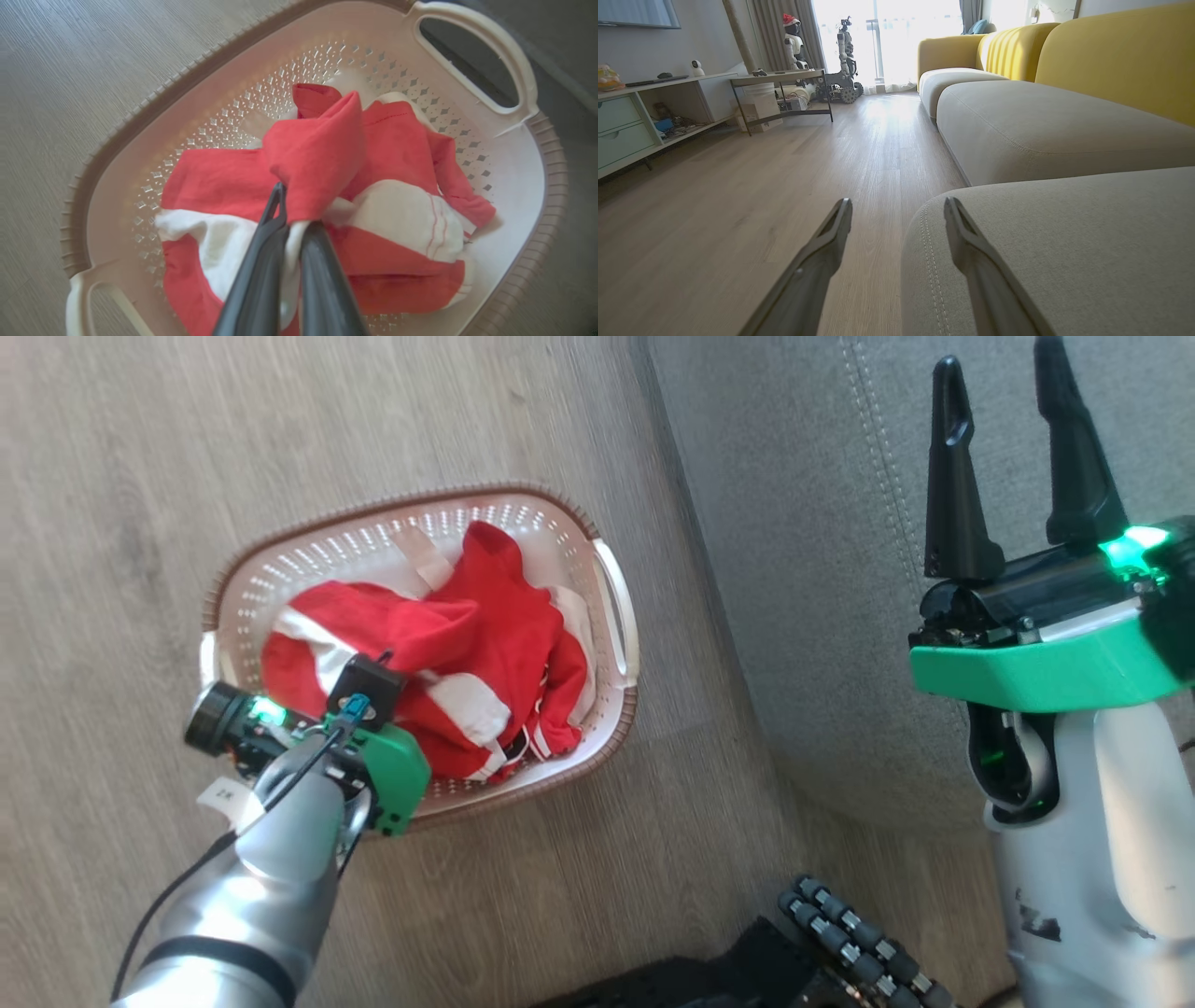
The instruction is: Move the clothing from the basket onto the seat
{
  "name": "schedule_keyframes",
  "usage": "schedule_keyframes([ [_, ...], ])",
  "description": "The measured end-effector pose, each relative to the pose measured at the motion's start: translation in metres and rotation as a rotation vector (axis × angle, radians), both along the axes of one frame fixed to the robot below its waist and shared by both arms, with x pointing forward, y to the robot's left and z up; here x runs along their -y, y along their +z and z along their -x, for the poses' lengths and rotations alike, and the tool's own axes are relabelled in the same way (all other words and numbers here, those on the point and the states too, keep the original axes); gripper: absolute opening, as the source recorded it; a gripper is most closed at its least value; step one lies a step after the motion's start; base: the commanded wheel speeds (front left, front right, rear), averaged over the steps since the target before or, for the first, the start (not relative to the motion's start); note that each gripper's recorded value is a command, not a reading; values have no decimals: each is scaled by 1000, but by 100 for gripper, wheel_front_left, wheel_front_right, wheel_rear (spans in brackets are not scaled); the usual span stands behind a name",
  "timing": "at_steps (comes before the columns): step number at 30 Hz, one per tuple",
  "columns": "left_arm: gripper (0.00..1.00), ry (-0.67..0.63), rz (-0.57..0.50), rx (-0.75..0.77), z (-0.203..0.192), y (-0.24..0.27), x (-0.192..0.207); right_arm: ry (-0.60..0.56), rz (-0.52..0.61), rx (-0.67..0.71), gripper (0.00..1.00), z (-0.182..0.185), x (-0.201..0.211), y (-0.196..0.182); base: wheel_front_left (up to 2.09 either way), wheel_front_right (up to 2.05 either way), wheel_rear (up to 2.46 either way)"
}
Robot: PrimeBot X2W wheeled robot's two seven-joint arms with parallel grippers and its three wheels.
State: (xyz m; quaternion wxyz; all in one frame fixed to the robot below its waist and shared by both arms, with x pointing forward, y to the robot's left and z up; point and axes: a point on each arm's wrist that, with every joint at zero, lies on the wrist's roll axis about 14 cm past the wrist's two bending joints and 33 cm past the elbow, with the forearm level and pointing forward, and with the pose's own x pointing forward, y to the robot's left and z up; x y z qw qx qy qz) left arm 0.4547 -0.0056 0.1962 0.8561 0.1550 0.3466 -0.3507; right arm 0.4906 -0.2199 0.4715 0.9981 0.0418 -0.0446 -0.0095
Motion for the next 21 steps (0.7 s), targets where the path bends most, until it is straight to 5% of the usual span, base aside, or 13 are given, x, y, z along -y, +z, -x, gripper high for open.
schedule_keyframes([
  [21, 0, 90, 214, 323, -12, 173, -6, -18, -19, -76, 100, 72, -7, 5, 0, 0, 0],
])
